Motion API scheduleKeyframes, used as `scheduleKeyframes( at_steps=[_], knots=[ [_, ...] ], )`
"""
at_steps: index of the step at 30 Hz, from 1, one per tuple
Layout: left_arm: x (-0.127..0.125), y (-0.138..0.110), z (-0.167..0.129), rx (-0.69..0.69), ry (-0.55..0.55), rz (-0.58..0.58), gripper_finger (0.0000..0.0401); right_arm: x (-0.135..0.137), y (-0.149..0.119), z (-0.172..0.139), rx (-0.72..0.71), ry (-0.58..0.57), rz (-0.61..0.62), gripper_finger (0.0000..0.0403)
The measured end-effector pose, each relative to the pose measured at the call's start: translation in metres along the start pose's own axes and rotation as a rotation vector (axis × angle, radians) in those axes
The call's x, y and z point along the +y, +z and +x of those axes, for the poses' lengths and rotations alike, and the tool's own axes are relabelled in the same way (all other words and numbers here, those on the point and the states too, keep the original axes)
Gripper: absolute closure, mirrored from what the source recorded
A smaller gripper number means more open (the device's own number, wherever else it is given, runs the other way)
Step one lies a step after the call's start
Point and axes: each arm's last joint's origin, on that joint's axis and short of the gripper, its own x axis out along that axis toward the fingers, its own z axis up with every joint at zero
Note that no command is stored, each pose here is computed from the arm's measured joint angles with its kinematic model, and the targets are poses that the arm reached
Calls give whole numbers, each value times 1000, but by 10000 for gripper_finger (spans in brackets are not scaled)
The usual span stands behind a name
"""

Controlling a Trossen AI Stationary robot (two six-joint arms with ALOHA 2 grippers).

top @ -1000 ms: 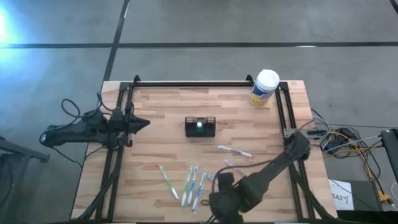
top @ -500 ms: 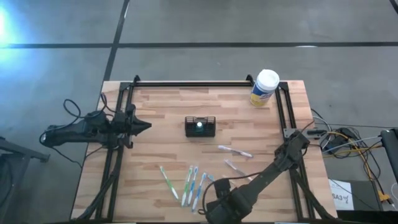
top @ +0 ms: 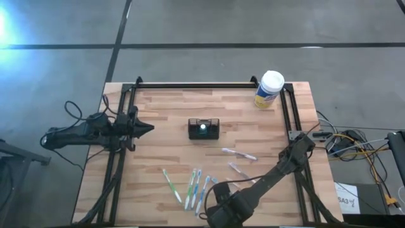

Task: Pick & Place toothbrushing station
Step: Put the blue mouthwash in the wire organizer

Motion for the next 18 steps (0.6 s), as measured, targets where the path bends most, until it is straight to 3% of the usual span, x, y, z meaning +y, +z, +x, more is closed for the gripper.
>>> scheduleKeyframes(
  at_steps=[18],
  knots=[
    [0,-1,0,12,2,4,378,1,-3,5,17,0,-9,179]
  ],
)
